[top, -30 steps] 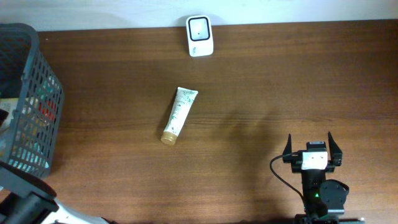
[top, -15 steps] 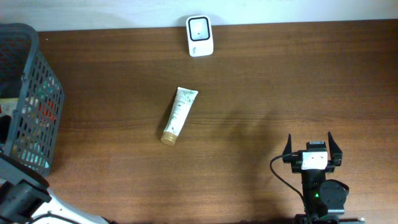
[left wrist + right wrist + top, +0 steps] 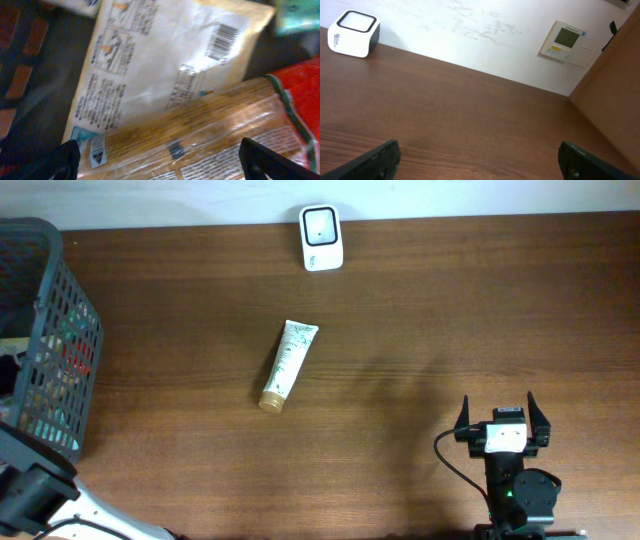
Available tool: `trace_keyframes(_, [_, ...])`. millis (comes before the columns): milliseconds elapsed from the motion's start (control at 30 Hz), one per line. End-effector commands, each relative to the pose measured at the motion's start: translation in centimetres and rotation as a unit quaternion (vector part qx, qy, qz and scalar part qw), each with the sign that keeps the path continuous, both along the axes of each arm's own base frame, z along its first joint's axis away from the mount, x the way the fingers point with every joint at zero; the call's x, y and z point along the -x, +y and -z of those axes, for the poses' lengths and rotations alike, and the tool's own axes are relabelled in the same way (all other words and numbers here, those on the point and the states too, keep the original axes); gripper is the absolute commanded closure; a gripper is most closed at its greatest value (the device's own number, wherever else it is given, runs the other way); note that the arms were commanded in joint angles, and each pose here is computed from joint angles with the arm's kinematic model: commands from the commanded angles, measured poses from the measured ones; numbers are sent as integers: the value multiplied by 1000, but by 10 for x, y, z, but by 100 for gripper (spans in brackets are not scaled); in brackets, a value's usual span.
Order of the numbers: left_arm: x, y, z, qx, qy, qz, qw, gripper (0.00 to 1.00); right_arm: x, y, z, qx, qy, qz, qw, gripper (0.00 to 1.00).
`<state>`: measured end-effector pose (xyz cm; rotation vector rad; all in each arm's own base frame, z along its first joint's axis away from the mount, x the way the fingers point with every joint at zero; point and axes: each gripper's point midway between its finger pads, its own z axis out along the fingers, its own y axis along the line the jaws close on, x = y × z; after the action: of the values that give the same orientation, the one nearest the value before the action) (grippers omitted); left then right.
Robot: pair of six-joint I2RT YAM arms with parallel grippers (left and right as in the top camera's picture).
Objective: Scan the item barcode
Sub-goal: 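Reach the left gripper into the basket and grasp the orange-capped snack pack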
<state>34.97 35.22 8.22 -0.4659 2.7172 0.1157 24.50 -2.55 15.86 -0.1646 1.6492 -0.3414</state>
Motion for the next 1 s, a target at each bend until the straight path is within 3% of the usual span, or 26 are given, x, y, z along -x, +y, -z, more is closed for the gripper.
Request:
trace_keyframes(0, [-14, -22, -1, -4, -23, 171, 985, 0, 0, -3, 3, 2, 3, 9, 1000, 1])
trace_keyframes(133, [-18, -46, -3, 21, -53, 248, 967, 0, 0, -3, 3, 2, 3, 9, 1000, 1])
trace_keyframes(267, [-7, -36, 21, 12, -10, 237, 971, 0, 0, -3, 3, 2, 3, 9, 1000, 1])
trace_keyframes(500, [0, -46, 50, 57, 4, 212, 976, 2, 0, -3, 3, 2, 3, 9, 1000, 1])
trace_keyframes(533, [-1, -46, 49, 58, 2, 210, 976, 12, 0, -3, 3, 2, 3, 9, 1000, 1])
trace_keyframes(600, [-1, -46, 50, 62, 3, 201, 978, 43, 0, -3, 3, 2, 3, 9, 1000, 1])
trace_keyframes(667, [-1, -46, 49, 68, 2, 186, 980, 83, 0, -3, 3, 2, 3, 9, 1000, 1])
trace_keyframes(733, [-2, -45, 48, 69, 2, 180, 981, 95, 0, -3, 3, 2, 3, 9, 1000, 1])
trace_keyframes(800, [-4, -42, 42, 67, -2, 171, 983, 100, 0, -3, 3, 2, 3, 9, 1000, 1])
trace_keyframes(967, [-21, -21, -23, 28, -43, 114, 992, 100, 0, -3, 3, 2, 3, 9, 1000, 1])
